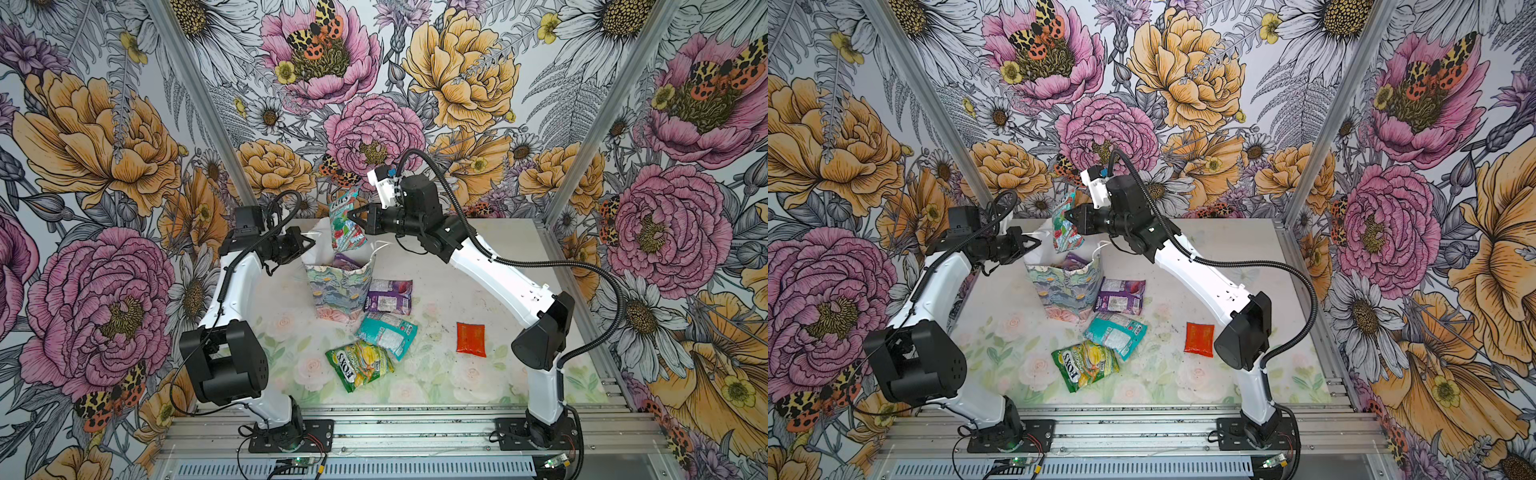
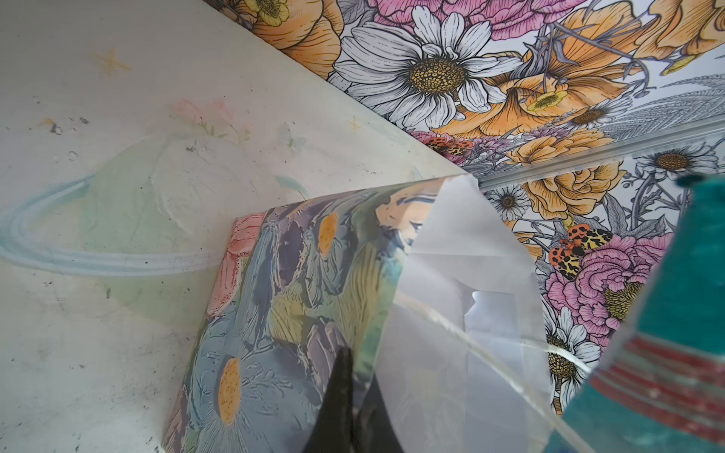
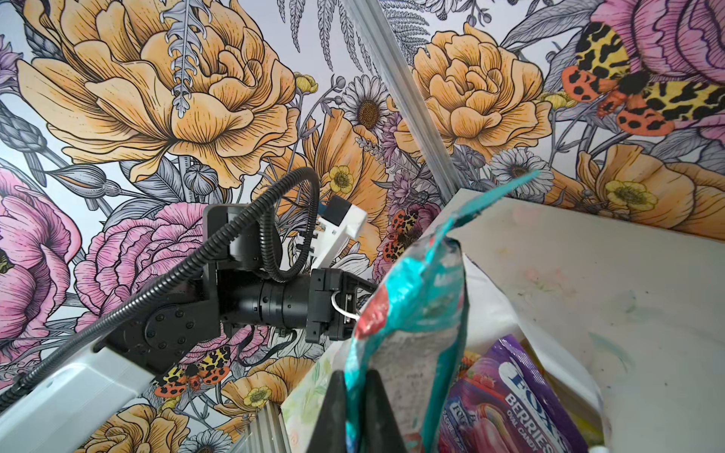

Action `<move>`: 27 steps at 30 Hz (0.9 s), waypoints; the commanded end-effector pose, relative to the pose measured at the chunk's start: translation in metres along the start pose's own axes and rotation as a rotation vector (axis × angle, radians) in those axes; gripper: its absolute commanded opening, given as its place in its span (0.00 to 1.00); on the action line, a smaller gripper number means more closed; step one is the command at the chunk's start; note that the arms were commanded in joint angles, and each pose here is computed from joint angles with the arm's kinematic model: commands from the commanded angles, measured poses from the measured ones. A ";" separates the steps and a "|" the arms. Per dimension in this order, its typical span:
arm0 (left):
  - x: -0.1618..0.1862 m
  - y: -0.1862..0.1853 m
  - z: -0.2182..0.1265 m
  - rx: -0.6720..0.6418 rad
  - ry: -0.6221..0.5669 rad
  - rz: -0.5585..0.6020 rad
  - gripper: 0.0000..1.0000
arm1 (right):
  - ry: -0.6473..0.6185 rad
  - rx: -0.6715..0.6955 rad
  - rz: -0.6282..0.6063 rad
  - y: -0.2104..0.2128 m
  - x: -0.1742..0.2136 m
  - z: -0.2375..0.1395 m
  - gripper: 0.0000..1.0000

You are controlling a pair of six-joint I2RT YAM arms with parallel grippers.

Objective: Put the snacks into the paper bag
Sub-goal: 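Carry the teal packet with the right gripper up over the bag opening, then lower the teal packet into the bag and open the right gripper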

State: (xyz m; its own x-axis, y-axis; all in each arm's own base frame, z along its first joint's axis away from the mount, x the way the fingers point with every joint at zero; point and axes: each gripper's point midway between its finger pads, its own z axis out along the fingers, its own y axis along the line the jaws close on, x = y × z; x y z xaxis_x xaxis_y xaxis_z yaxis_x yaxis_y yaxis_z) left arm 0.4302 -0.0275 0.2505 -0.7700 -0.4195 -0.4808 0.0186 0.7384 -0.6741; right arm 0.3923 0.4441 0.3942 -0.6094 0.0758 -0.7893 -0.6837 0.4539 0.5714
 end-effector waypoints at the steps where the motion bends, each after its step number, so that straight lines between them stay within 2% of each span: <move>1: 0.002 -0.005 -0.008 -0.002 -0.013 0.012 0.00 | -0.032 -0.005 -0.027 -0.003 -0.006 0.007 0.00; 27: 0.002 -0.006 -0.008 0.000 -0.015 0.015 0.00 | 0.080 -0.061 0.061 0.003 0.039 0.043 0.00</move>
State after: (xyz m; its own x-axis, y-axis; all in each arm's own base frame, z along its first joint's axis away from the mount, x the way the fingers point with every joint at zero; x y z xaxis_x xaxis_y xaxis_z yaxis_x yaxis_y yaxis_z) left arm 0.4301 -0.0275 0.2508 -0.7696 -0.4195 -0.4814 0.0191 0.7385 -0.6740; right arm 0.3841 0.4809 0.3369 -0.7034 -0.0007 -0.7108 -0.6385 0.4401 0.6314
